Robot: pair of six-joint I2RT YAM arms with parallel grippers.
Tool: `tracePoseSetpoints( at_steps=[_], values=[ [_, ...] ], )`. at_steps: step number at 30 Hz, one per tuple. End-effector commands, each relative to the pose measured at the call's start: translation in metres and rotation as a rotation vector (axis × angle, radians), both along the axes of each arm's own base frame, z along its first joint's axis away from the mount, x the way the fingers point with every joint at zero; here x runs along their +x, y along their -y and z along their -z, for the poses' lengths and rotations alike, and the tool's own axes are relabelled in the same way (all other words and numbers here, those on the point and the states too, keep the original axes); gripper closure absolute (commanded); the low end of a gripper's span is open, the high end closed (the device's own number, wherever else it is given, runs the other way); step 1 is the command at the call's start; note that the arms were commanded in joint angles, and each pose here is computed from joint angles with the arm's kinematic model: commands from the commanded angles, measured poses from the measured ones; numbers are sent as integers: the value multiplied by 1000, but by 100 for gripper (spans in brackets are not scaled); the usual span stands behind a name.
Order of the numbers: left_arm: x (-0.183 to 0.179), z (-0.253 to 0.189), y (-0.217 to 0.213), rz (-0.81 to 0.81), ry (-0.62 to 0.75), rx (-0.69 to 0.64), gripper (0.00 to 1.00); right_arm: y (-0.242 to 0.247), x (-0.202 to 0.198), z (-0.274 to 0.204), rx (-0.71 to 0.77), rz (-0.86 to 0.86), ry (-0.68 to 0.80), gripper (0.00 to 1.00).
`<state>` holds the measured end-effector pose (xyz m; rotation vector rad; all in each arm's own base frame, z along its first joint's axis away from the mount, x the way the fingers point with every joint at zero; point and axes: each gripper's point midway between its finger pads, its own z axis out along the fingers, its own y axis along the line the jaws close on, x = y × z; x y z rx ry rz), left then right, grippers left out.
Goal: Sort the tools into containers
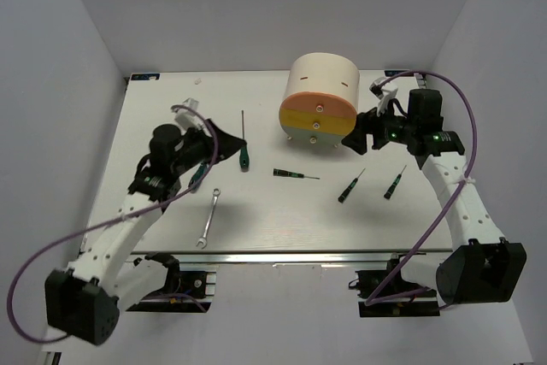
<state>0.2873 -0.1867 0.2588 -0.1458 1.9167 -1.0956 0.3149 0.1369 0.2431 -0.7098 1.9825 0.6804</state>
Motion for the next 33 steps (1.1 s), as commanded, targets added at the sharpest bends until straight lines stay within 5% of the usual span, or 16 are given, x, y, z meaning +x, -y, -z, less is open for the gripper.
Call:
tracePoseSetpoints(
  at_steps=[1,3,4,7,12,15,33],
  values=[
    [21,-14,31,4,12,19,39,0,17,-25,98,120,-16,22],
    [25,-24,55,39,10,30,37,1,25,-36,110,148,0,39],
    [34,-13,63,30,-17,52,36,1,25,-40,127,163,-7,58],
    [48,-16,87,32,-27,34,36,1,30,-55,161,197,-9,76],
    [75,-31,127,6,3,-18,36,6,40,-64,168,254,1,51],
    [89,-17,149,-19,8,-7,38,8,44,-61,159,265,3,47],
    [147,-12,213,-64,43,41,47,18,40,-55,185,297,19,46]
  ],
)
